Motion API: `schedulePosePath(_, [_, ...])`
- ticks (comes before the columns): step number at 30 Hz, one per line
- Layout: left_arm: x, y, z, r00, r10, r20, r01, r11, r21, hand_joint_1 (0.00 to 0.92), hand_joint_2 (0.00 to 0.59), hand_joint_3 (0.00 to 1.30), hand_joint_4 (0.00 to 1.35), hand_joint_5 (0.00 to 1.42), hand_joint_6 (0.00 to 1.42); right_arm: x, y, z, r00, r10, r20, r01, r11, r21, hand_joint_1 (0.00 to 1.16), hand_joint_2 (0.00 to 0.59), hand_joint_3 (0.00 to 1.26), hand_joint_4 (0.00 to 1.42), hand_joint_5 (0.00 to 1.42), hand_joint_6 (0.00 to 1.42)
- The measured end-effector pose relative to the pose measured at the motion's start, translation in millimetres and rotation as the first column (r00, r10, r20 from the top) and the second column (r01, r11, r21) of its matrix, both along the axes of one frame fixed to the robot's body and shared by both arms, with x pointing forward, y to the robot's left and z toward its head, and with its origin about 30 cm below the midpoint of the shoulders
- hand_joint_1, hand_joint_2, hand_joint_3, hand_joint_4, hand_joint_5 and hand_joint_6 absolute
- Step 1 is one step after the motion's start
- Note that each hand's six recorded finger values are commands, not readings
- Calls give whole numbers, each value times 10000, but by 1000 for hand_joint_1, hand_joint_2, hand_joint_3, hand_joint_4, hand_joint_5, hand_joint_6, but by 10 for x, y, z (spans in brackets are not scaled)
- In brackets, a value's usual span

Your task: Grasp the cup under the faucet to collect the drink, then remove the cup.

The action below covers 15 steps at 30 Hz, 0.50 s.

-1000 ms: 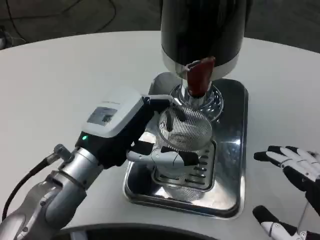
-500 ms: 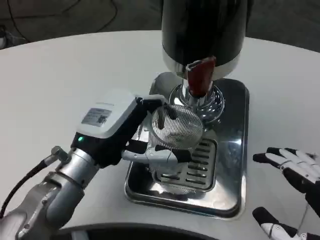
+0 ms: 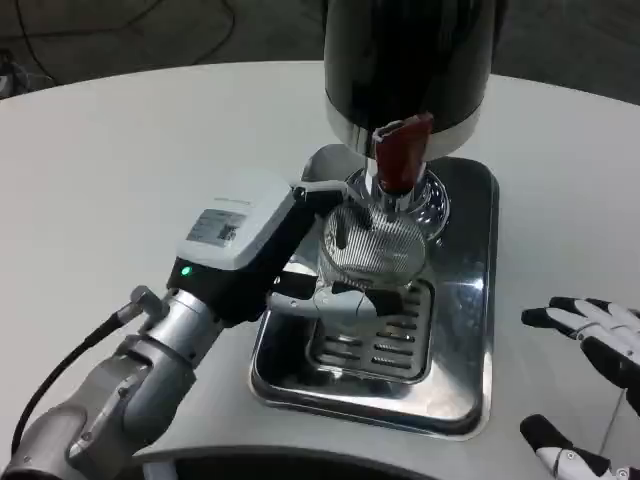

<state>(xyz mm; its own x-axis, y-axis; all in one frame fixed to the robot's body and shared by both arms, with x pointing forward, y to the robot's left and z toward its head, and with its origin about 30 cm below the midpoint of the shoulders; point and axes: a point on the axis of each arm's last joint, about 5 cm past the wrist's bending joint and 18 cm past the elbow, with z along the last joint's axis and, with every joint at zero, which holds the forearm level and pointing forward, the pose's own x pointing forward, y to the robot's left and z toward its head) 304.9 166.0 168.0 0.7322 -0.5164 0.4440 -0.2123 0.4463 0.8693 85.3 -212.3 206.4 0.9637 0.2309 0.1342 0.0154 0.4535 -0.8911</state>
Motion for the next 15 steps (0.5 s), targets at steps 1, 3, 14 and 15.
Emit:
schedulePosePath(1, [3, -12, -3, 10000, -28, 2, 28, 10000, -8, 523, 132, 1026, 1115, 1297, 1424, -2, -2, 0, 10000, -12, -15, 12, 10000, -9, 473, 412, 175, 86, 54, 0])
schedulePosePath(3, [10, -35, -9, 10000, -82, -15, 82, 10000, -29, 521, 130, 1009, 1086, 1269, 1414, -6, -5, -1, 10000, -16, -39, 16, 10000, -34, 474, 412, 175, 86, 56, 0])
schedulePosePath(14, [15, -25, -29, 9998, -166, -92, 165, 9998, -75, 403, 68, 753, 757, 1014, 1348, -8, 4, 2, 9999, 149, 46, -149, 9998, -154, 475, 412, 187, 87, 82, 0])
schedulePosePath(15, [15, -21, -30, 9998, -171, -94, 171, 9998, -76, 369, 74, 736, 699, 982, 1299, -7, 4, 3, 9999, 155, 55, -154, 9998, -161, 475, 412, 187, 87, 83, 0])
